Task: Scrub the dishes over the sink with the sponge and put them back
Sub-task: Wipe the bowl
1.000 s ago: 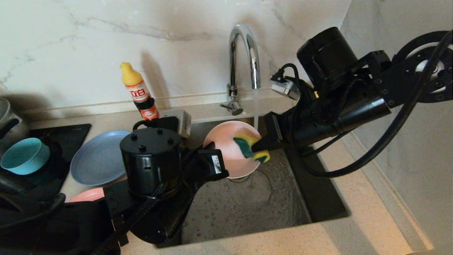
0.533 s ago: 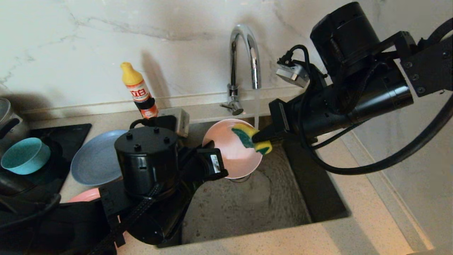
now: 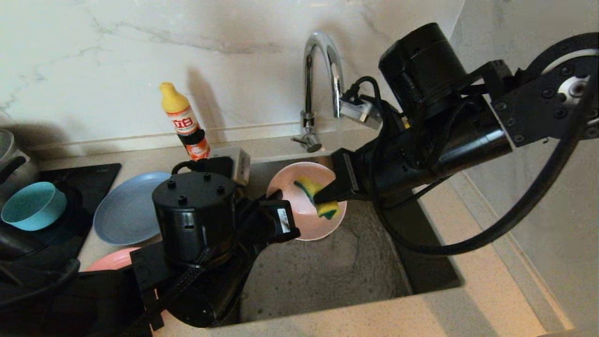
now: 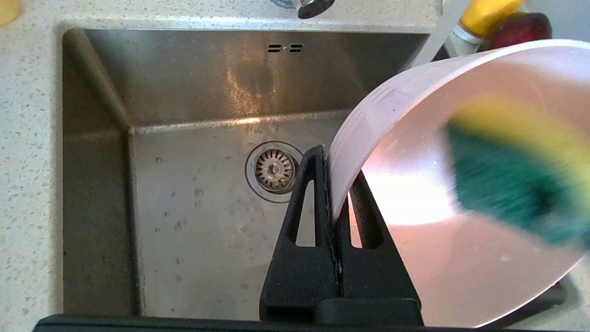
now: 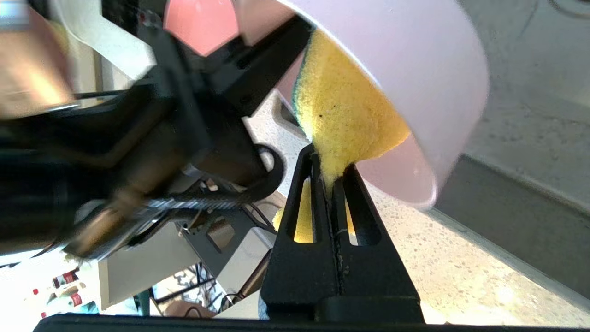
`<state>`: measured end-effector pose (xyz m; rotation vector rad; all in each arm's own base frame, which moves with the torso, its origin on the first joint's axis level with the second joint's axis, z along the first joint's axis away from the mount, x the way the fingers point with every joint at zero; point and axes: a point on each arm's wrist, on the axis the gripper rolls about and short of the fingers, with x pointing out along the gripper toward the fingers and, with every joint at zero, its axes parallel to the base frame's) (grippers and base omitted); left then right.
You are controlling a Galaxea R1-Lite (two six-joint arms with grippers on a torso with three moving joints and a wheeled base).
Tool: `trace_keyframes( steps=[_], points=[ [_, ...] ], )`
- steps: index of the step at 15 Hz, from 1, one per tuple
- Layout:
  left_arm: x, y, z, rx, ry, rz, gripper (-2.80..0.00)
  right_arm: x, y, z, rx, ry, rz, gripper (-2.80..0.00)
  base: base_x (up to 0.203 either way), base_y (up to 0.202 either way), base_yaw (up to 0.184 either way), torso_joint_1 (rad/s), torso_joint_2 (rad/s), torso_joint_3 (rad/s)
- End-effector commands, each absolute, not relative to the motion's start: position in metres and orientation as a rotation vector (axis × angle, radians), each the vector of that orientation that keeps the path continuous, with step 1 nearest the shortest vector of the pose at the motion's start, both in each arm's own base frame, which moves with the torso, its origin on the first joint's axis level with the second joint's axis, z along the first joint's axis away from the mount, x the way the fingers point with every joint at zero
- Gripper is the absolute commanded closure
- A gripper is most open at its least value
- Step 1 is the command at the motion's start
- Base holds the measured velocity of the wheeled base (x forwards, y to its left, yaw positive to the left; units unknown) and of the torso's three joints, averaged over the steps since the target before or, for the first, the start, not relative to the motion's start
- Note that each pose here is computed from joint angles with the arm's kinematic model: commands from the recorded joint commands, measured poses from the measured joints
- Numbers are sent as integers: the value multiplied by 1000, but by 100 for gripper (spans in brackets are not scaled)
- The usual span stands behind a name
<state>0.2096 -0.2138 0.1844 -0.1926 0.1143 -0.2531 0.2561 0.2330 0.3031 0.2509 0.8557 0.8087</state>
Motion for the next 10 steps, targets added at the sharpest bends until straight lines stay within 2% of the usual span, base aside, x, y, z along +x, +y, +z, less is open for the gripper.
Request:
trace_keyframes(
  steps=[1,10],
  points=[
    [209,-214,186,-199,108,-250,0,265,240,289,243,897,792,0,0,0,0,0,0,0],
    [206,-211,189,-207,103,-254,0,277,224,297,273,850,751,0,0,0,0,0,0,0]
  ],
)
